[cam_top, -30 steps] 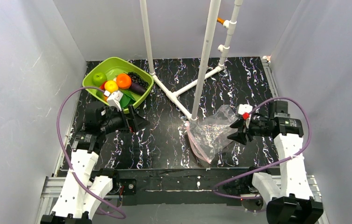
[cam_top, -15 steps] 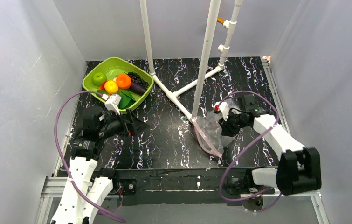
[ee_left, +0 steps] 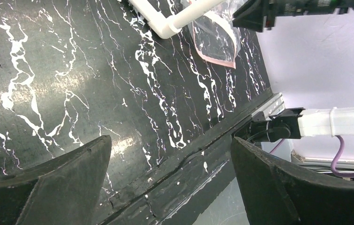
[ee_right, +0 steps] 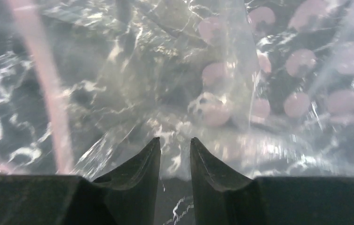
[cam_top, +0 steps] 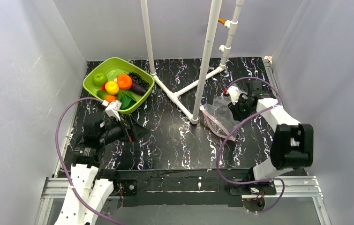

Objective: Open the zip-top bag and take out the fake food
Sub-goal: Move the zipper food storage bag to the center of the board, then reset both arms

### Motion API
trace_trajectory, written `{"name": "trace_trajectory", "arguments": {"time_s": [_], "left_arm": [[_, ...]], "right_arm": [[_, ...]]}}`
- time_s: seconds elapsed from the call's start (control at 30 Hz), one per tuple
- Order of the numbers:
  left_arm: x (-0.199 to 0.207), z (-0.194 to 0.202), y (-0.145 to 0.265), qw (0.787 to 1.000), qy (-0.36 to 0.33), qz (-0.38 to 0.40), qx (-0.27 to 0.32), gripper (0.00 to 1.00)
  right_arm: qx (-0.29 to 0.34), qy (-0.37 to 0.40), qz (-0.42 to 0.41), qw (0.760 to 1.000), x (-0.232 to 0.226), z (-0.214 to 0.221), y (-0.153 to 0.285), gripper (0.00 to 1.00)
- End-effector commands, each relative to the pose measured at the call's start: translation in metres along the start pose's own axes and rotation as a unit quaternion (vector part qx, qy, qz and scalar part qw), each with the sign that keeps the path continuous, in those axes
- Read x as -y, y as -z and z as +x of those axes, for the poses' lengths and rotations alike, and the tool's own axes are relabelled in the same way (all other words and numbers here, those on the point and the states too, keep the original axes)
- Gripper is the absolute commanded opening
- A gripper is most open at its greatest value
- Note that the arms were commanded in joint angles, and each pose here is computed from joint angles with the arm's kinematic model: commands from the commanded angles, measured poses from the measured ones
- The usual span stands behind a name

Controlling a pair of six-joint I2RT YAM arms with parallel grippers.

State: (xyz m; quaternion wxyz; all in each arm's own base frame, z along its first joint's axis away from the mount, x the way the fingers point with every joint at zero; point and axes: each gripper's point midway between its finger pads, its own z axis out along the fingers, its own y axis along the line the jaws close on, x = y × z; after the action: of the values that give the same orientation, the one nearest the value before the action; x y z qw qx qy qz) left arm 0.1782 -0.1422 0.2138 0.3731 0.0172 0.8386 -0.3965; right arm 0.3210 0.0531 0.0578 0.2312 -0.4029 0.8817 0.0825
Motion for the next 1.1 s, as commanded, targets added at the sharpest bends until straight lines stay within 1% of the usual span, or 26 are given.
{"name": "trace_trajectory", "arguments": {"time_s": [0.0,0.03,0.1,0.2,0.33,0.4,0.5,0.63,0.73,0.77,1.0,1.07], "left_arm": [[0.006,-0.001,0.009,1.000,0.002,-0.004,0.002,0.98],[0.006,-0.003,0.010,1.000,0.002,-0.009,0.005,0.98],[0.008,-0.009,0.012,1.000,0.001,-0.014,0.011,0.98],[0.010,-0.020,0.019,0.999,-0.009,-0.034,0.023,0.98],[0.005,-0.043,0.037,0.993,-0.051,-0.096,0.041,0.98],[0.006,-0.052,0.042,0.991,-0.065,-0.111,0.047,0.98],[0.007,-0.058,0.045,0.989,-0.072,-0.118,0.053,0.98],[0.009,-0.059,0.047,0.989,-0.073,-0.119,0.056,0.98],[0.006,-0.061,0.052,0.986,-0.080,-0.133,0.060,0.98],[0.007,-0.062,0.054,0.985,-0.083,-0.136,0.062,0.98],[0.006,-0.064,0.056,0.984,-0.088,-0.141,0.063,0.98],[0.003,-0.064,0.057,0.983,-0.090,-0.150,0.065,0.98]], "right_arm": [[0.095,0.015,-0.029,0.995,-0.025,-0.029,0.074,0.40],[0.114,0.022,-0.033,0.993,-0.033,-0.033,0.088,0.42],[0.157,0.011,-0.018,0.987,-0.037,-0.036,0.120,0.48],[0.218,0.003,-0.001,0.976,-0.043,-0.043,0.160,0.61],[0.296,-0.029,0.010,0.955,-0.052,-0.060,0.202,0.83],[0.324,-0.064,0.015,0.944,-0.052,-0.069,0.214,0.97],[0.335,-0.147,0.044,0.930,-0.035,-0.074,0.222,0.98],[0.354,-0.181,0.018,0.918,-0.042,-0.081,0.236,0.98],[0.385,-0.222,0.047,0.894,-0.036,-0.089,0.251,0.98],[0.393,-0.222,0.053,0.891,-0.036,-0.091,0.256,0.98],[0.404,-0.207,0.022,0.891,-0.055,-0.095,0.263,0.98],[0.407,-0.223,0.027,0.885,-0.054,-0.095,0.264,0.98]]}}
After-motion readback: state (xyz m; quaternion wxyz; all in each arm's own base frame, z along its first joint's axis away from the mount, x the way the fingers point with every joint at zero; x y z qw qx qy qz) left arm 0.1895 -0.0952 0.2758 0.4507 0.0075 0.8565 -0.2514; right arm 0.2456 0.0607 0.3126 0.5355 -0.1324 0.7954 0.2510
